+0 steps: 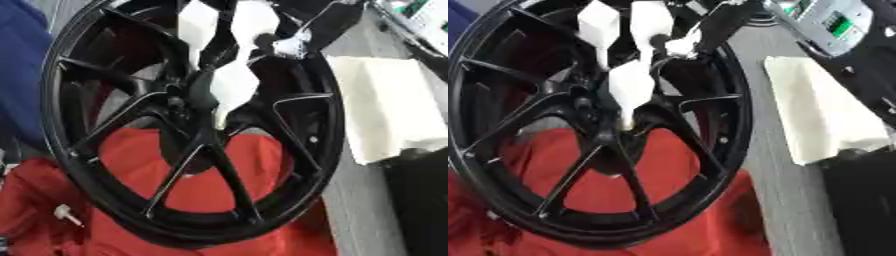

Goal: Pull the pin out of the wheel hub.

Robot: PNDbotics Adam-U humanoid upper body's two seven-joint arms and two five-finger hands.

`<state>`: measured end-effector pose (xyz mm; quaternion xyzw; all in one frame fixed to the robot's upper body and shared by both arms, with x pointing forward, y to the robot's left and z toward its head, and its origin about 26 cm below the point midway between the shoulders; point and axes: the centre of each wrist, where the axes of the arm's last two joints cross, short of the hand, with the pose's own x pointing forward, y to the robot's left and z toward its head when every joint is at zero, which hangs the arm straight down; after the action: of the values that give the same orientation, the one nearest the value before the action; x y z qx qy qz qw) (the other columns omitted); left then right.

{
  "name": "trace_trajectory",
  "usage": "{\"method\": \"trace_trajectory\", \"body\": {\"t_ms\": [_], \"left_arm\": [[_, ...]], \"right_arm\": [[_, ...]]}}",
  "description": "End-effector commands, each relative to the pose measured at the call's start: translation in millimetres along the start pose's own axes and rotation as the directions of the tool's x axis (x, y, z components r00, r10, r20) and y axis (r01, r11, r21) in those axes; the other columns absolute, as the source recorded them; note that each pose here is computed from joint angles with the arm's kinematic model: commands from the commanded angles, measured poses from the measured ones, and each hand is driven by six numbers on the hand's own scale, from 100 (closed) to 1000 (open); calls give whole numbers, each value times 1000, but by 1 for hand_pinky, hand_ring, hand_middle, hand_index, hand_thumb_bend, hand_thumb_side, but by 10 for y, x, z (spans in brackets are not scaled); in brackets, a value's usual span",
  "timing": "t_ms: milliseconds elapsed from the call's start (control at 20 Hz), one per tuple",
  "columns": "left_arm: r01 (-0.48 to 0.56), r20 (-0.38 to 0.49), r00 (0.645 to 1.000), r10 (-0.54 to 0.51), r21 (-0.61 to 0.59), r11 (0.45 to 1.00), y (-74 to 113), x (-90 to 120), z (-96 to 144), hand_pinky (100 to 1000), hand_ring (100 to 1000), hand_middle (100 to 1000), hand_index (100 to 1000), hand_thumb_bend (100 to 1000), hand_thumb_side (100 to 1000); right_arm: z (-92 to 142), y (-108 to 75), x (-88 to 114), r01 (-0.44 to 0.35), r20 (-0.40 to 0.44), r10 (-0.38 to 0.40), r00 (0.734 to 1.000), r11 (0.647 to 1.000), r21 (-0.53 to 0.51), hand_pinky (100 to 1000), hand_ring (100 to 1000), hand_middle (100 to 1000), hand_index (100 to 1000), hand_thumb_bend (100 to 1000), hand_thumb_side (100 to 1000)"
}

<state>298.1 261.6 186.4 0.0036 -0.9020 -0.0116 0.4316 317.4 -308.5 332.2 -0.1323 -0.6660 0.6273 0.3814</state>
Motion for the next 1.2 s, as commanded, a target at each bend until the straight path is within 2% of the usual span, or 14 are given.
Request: {"method": "trace_trajectory", "body": {"t_ms": [50,100,250,450,650,700,750,800,1000,1100,1200], "left_arm": [[1,28,1000,-2,4,1000,15,66,-28,657,747,587,674,118,695],[0,28,1000,-1,4,1000,14,65,-28,657,747,587,674,118,695],[3,28,1000,-3,6,1000,17,65,-26,657,748,587,674,118,695],[9,31,999,-10,13,1000,33,66,-25,657,748,588,675,117,693],[18,36,999,-19,29,999,60,64,-17,657,749,588,675,114,692],[23,36,999,-24,34,999,72,63,-12,657,749,588,675,111,691],[28,38,999,-29,39,999,82,63,-9,657,750,588,675,110,690],[33,40,999,-35,46,998,97,63,-6,657,750,588,675,107,689],[48,48,998,-51,68,997,129,61,5,657,750,588,675,102,689],[44,52,998,-48,72,996,122,60,3,657,750,588,675,101,690],[43,54,997,-48,75,996,121,59,3,657,751,588,675,100,691]], "right_arm": [[136,-201,116,-25,3,25,1000,999,-46,711,579,320,442,100,335],[161,-233,129,-20,8,21,1000,998,-61,711,579,319,442,100,285],[271,-339,160,5,29,-1,1000,992,-127,713,572,315,438,100,286],[501,-493,142,58,47,-48,998,964,-261,716,566,311,435,100,307],[793,-548,24,96,28,-93,995,910,-403,721,564,316,442,100,325],[877,-544,-24,99,16,-103,995,890,-446,720,565,317,444,100,316],[954,-527,-69,91,1,-104,995,870,-485,721,566,318,444,100,269],[1037,-489,-125,69,-27,-98,995,847,-527,722,566,322,447,100,208],[1293,-114,-337,-54,-160,-72,984,742,-668,728,573,341,466,100,139],[1396,118,-394,-122,-231,-76,970,670,-732,746,582,368,492,100,181],[1474,358,-440,-162,-292,-111,950,624,-764,762,606,412,535,100,206]]}}
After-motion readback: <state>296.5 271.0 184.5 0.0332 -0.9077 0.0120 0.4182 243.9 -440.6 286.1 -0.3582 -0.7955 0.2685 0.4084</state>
